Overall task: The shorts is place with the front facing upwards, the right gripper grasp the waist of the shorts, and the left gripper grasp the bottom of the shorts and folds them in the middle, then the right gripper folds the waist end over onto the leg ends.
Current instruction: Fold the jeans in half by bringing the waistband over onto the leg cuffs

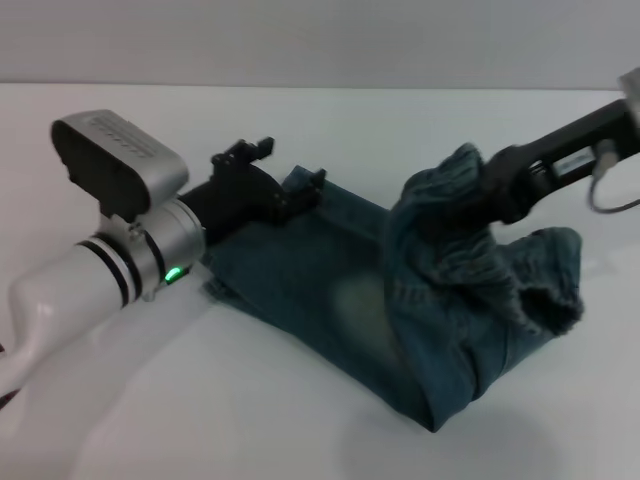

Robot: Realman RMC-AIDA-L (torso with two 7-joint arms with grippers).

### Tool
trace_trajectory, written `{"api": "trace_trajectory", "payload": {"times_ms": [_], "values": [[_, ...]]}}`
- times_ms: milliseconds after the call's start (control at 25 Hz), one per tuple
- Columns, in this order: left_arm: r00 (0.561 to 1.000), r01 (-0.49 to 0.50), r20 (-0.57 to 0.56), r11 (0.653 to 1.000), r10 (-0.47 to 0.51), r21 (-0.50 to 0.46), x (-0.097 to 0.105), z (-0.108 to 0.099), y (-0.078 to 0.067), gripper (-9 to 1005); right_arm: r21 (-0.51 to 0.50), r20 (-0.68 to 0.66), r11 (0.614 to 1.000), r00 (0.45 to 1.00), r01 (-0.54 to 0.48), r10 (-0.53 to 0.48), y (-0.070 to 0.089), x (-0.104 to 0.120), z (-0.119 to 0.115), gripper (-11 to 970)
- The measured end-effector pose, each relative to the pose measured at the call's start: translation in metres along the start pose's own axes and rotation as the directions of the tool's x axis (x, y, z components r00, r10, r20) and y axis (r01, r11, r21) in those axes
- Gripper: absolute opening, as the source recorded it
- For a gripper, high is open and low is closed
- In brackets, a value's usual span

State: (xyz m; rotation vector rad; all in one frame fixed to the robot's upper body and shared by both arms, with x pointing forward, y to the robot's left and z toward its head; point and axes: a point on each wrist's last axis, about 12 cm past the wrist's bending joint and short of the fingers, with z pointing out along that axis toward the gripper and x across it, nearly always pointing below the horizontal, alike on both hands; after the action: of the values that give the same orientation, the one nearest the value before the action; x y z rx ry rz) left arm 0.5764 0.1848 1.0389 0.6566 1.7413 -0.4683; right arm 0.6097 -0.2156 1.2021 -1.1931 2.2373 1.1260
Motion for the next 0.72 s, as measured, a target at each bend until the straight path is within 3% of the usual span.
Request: {"api": "trace_trajectory", "payload": {"times_ms": [320, 560, 720], "values": [[1.000, 0.008, -0.010, 0.999, -0.008, -0.053, 0.007, -0.007, 0.011, 846, 0.054, -0.037, 0.997, 0.998, 0.049, -0.047, -0.005, -0.003, 0.044, 73], [0.999, 0.017, -0.034, 0.998, -0.019, -0.064, 0.015, -0.010, 0.012, 845, 0.072, 0.020, 0.996, 0.998, 0.055, -0.057, -0.009, -0.010, 0.053, 74], [0.999, 0.018, -0.041, 0.998, -0.021, -0.063, 0.017, -0.011, 0.012, 844, 0.084, 0.053, 0.994, 0.996, 0.068, -0.073, -0.010, -0.015, 0.055, 167]]}}
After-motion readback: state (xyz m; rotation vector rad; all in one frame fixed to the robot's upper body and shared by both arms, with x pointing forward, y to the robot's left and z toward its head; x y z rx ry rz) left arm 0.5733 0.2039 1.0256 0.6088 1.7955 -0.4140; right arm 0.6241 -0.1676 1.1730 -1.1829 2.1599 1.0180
